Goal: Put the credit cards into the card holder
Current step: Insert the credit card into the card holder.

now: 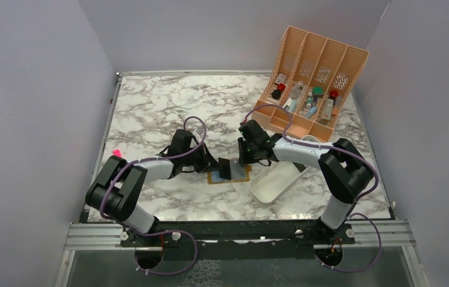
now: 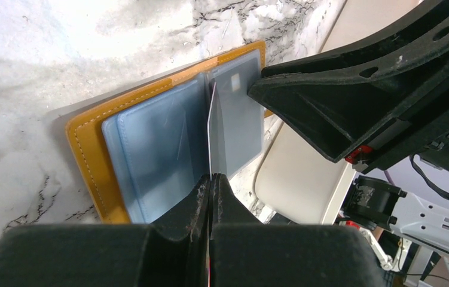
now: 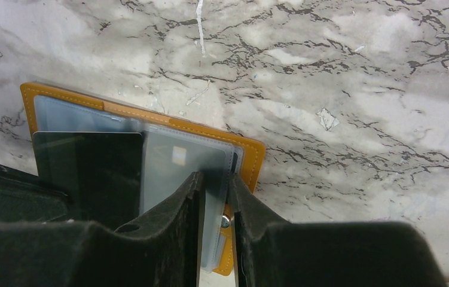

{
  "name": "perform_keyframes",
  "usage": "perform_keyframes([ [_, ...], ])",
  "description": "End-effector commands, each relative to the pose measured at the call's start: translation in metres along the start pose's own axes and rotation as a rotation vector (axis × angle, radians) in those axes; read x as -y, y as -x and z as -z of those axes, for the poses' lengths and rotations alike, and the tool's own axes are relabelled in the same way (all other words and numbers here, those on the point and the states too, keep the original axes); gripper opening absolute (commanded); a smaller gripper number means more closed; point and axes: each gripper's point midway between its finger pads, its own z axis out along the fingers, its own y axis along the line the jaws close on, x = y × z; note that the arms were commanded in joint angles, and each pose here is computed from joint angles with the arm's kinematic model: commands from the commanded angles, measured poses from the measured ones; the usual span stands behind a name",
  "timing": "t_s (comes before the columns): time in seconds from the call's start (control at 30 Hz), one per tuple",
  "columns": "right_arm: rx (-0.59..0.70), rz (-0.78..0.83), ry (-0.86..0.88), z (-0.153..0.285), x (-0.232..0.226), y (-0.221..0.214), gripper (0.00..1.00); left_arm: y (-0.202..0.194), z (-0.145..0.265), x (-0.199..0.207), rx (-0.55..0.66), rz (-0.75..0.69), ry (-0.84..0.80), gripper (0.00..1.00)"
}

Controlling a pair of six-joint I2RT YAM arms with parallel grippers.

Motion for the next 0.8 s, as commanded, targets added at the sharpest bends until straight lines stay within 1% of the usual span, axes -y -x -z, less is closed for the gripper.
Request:
perform_keyframes([
  [0.0, -0.020, 0.014, -0.033, -0.006, 0.010, -0.010, 0.25, -0.004, -0.003, -0.001, -0.021, 0.031, -0.019, 0.00],
  [0.33, -0.028, 0.011, -0.033, -0.009, 0.011, -0.013, 0.24, -0.002, -0.004, -0.005, -0.004, 0.074, 0.002, 0.00],
  [0.77, -0.026, -0.018, -0.019, -0.010, 0.008, -0.013, 0.23, -0.006, -0.005, -0.027, 0.032, 0.115, 0.072, 0.00],
])
